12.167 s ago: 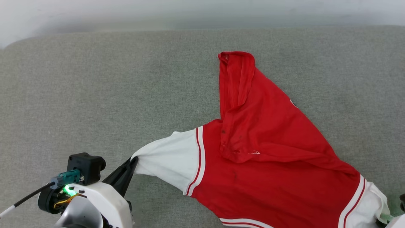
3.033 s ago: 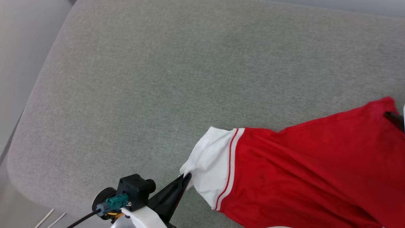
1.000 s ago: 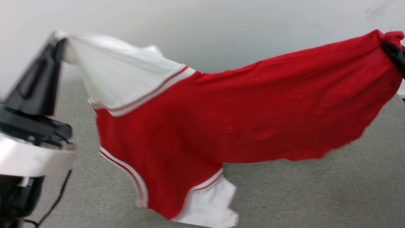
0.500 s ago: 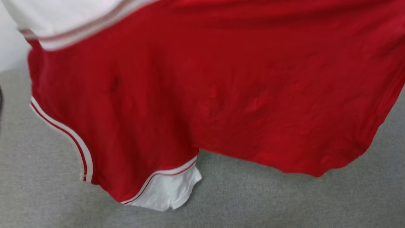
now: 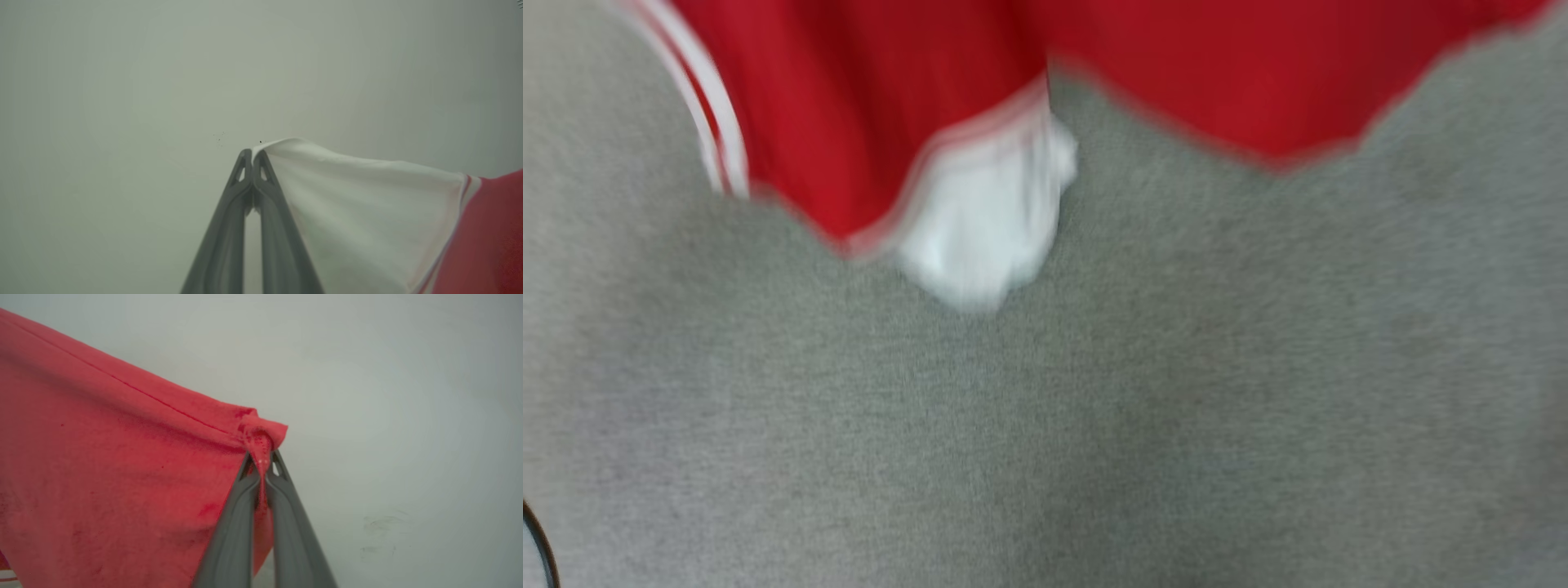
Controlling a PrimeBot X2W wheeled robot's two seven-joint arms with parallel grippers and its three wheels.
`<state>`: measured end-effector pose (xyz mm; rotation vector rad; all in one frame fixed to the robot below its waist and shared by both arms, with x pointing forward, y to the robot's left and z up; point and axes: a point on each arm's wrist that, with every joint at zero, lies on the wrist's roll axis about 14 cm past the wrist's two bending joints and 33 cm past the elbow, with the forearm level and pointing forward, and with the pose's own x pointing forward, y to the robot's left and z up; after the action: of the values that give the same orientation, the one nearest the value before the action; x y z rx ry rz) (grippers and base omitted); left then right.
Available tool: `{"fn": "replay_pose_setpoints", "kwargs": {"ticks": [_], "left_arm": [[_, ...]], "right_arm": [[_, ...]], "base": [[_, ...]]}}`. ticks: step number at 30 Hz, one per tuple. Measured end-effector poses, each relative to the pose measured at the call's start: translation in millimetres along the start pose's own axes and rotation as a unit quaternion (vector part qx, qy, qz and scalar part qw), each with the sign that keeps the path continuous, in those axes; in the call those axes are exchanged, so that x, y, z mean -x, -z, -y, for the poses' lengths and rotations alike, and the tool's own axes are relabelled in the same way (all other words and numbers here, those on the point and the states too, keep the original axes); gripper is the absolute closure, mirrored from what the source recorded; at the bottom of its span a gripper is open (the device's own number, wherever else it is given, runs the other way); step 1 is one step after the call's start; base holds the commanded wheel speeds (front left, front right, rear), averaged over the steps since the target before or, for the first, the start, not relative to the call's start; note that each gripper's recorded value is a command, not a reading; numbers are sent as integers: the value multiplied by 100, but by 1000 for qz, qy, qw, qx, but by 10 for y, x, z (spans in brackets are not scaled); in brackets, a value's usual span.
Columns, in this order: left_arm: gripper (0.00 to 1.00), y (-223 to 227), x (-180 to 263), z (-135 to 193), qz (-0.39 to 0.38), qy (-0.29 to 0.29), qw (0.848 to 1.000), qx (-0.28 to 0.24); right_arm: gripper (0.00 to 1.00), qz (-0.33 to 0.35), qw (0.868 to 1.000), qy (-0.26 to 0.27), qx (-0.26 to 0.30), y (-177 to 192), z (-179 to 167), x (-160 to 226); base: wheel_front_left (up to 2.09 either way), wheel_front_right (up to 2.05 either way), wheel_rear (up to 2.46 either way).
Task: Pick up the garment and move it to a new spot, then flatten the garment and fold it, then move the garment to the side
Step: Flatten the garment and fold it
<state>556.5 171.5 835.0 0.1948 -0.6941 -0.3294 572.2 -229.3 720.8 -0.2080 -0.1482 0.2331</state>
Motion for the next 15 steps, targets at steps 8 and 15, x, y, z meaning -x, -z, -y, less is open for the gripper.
{"fn": "replay_pose_setpoints", "kwargs": {"ticks": [8, 15], "left_arm": [[100, 543, -567, -323, 2, -28, 999, -34], [100, 1303, -719, -453, -24, -57, 998, -21]], "right_arm": [[100, 11, 999, 18, 29, 297, 145, -820], [100, 4, 998, 22, 56, 890, 83, -1315]], "base": [[0, 0, 0], [0, 0, 0]]}}
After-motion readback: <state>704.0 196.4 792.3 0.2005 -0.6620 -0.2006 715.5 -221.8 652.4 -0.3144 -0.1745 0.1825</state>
